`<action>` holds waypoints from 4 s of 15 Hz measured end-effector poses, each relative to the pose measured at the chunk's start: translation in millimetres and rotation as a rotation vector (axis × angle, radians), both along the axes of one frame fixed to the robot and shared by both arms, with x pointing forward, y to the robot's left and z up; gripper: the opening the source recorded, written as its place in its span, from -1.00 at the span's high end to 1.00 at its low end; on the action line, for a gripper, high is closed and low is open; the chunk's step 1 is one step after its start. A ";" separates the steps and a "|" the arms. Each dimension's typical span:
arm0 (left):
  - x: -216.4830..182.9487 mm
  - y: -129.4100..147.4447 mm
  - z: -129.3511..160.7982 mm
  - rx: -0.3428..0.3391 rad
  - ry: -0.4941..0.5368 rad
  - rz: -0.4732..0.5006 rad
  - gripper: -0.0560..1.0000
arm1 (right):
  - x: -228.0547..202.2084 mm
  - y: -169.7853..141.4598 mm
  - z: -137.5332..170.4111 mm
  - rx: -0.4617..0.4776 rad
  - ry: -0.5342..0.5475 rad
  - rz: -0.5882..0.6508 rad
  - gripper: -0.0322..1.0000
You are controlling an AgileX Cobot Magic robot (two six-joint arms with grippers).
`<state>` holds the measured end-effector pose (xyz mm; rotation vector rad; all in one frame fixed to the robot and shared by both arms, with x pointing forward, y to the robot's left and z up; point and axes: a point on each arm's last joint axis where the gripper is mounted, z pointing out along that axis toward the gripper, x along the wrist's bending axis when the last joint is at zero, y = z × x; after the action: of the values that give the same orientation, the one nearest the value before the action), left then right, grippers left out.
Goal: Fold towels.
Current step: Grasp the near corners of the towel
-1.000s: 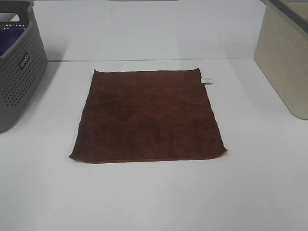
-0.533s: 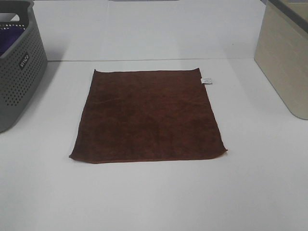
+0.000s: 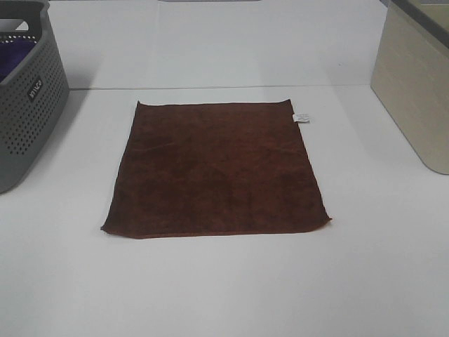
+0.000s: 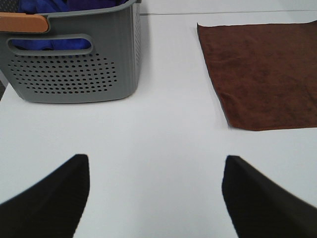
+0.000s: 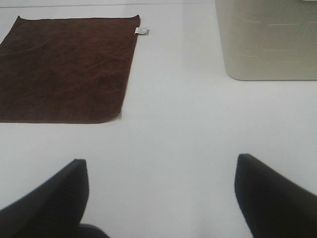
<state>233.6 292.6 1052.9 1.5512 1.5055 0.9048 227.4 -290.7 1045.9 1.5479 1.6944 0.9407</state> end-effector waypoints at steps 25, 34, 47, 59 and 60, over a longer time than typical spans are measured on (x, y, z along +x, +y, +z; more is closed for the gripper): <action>80.7 -9.9 16.5 -0.286 0.107 -0.017 -0.45 | 116.0 9.1 23.9 0.164 0.456 -0.004 -0.54; 185.6 -12.1 -48.9 -0.456 0.527 0.064 -0.45 | 197.2 20.2 -0.8 0.305 0.641 0.029 -0.54; 292.3 -28.4 -133.4 -0.622 0.848 -0.081 -0.45 | 307.8 35.9 -91.8 0.431 0.923 0.231 -0.54; 339.0 -44.3 -176.0 -0.575 0.896 -0.202 -0.45 | 362.9 40.8 -155.4 0.477 1.009 0.322 -0.54; 340.6 -50.6 -177.9 -0.558 0.891 -0.215 -0.45 | 364.1 42.3 -157.5 0.497 1.002 0.328 -0.54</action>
<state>574.2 242.0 875.0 1.6948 1.8914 -0.4020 591.5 -248.4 888.4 2.3639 2.5917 0.8223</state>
